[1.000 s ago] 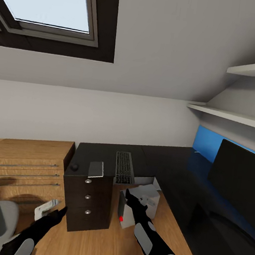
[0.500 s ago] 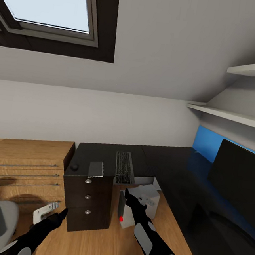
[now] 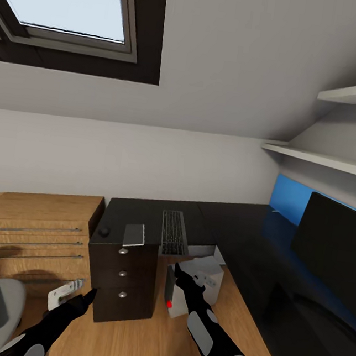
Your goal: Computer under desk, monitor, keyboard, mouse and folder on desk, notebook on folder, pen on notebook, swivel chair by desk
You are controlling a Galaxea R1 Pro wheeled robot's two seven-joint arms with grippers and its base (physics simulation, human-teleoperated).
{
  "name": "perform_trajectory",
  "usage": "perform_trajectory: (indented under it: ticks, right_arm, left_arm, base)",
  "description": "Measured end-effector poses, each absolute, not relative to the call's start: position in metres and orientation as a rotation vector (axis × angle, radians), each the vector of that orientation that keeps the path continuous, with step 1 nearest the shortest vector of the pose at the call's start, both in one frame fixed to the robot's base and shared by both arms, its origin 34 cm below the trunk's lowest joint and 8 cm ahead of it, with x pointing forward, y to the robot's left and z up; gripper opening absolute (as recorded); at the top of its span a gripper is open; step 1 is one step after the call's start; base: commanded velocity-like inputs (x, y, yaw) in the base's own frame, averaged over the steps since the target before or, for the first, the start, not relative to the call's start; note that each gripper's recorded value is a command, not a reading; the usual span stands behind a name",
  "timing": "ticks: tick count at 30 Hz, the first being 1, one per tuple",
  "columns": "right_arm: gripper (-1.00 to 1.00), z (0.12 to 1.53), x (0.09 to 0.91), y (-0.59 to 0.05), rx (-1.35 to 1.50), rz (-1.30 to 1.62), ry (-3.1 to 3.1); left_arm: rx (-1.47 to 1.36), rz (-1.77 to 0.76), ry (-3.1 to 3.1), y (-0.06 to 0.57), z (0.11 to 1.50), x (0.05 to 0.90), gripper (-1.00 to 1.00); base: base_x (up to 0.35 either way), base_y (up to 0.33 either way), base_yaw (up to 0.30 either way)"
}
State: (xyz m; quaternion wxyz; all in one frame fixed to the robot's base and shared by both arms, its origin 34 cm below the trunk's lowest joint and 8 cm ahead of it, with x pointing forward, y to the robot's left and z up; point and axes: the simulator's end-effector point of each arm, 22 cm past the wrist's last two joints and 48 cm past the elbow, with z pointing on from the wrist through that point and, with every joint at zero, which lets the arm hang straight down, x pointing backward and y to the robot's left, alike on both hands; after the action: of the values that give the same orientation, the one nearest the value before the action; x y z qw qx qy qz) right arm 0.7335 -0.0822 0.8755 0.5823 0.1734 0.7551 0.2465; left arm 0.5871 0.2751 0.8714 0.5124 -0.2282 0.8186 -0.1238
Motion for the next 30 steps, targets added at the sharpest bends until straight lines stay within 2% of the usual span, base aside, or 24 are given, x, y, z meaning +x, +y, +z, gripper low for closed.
perform_trajectory:
  ticks: [12,30]
  right_arm:
    - [1.0,0.865,0.742,-0.1,0.553,0.626,1.728]
    - [1.0,0.817,0.738,-0.118,0.642,0.622,1.755]
  left_arm:
    - [-0.543,-0.586,2.139,0.214,0.855,0.574,1.0]
    - [-0.584,-0.58,2.138,0.226,0.825,0.574,1.0]
  base:
    - [0.0,0.0,0.0]
    - [0.0,0.0,0.0]
